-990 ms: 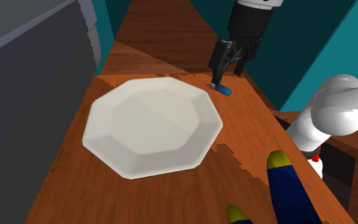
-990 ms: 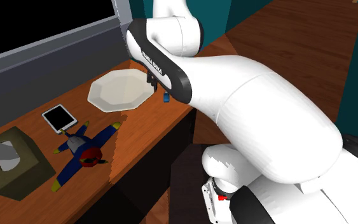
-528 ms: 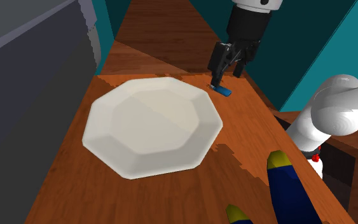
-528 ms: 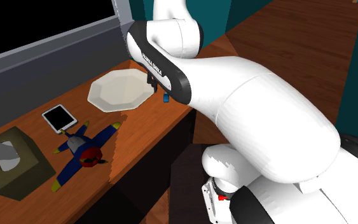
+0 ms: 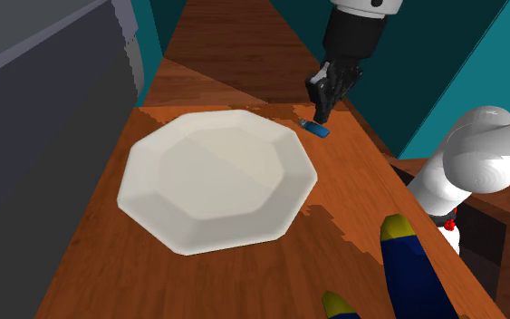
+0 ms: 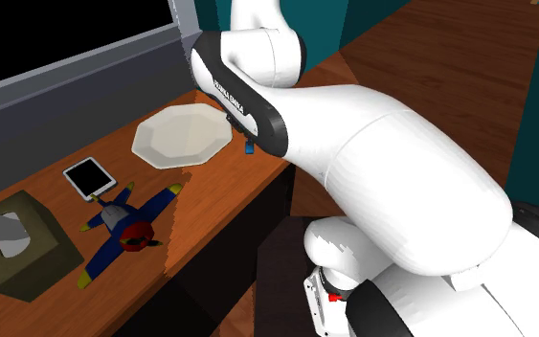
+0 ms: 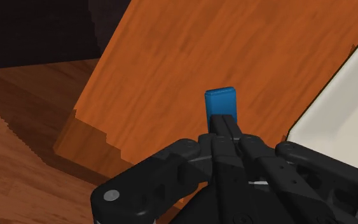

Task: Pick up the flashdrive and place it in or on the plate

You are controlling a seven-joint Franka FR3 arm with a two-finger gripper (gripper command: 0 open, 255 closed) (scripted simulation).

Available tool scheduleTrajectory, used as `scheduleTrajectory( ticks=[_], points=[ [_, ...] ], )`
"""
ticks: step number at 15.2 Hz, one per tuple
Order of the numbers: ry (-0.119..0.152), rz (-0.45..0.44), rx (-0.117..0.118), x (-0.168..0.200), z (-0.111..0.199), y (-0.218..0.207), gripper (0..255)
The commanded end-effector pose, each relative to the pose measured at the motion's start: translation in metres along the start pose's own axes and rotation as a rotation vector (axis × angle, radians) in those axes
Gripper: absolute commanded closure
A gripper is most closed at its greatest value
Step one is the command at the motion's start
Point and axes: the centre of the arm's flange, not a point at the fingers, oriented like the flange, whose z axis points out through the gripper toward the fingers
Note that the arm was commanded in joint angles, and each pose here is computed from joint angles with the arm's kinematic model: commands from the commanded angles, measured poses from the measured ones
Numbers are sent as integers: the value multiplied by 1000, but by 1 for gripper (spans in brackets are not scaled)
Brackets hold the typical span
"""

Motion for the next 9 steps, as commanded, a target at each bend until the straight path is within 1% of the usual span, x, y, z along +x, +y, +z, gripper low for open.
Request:
scheduleTrajectory(
  ticks=[1, 2, 3, 5, 6, 9],
  points=[
    [0, 0, 0, 0, 0, 0, 255],
    [0, 0, 0, 0, 0, 0, 255],
    [0, 0, 0, 0, 0, 0, 0],
    [-17, -83, -58, 21, -15, -19, 0],
    [-18, -89, -62, 22, -16, -20, 0],
    [-18, -89, -62, 22, 0, -19, 0]
  ],
)
